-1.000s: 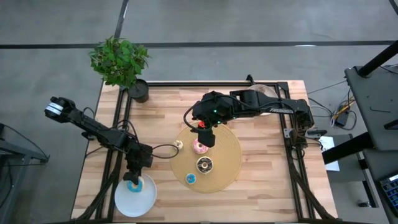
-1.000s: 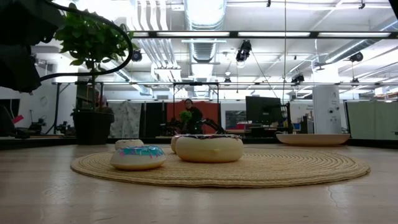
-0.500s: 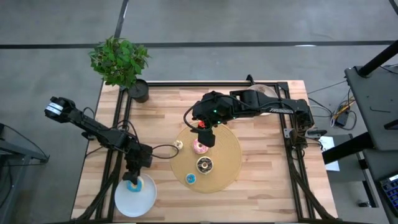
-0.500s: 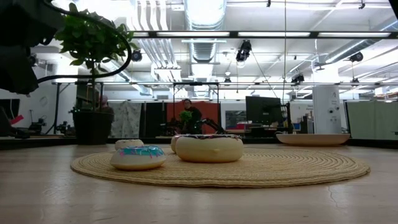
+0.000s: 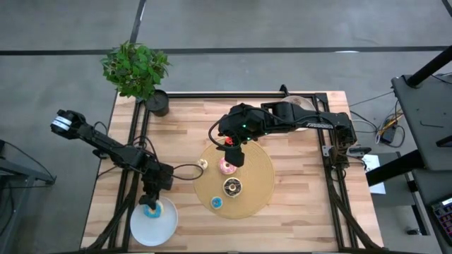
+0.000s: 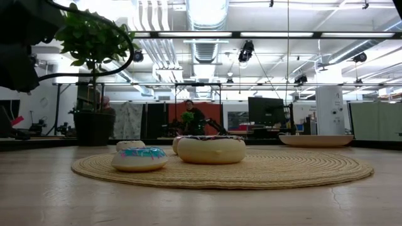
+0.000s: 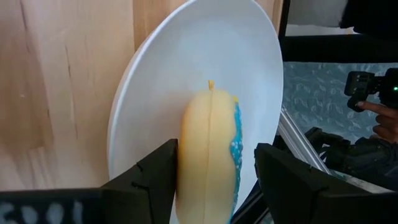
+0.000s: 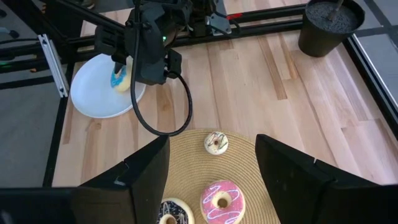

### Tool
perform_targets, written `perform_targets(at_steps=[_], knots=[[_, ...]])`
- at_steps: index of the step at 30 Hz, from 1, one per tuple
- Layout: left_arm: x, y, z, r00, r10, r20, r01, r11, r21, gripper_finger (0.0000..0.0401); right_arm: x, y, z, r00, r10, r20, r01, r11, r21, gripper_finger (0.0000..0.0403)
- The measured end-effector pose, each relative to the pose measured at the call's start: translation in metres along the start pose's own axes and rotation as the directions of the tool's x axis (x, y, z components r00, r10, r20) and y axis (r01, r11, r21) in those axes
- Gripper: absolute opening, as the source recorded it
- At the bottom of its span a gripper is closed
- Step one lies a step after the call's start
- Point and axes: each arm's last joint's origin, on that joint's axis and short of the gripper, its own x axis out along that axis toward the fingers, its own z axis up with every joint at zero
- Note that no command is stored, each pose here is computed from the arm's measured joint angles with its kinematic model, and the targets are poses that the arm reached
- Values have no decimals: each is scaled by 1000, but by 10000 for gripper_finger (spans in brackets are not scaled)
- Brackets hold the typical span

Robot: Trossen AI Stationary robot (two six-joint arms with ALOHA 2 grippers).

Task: Pick & Place donuts
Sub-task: Put the large blue donut on the white plate

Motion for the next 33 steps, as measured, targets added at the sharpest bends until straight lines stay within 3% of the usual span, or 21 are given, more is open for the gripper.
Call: perform_targets(at_steps=[9,33], knots=[[-3,0,-2,999,31,-32,-31,1000,-4,184,0,0,0,1000,0,0,0,1000,0,228],[-6,5,1,995,96,18,-95,995,-26,184,1,0,-1,1000,0,-5,0,1000,0,228]])
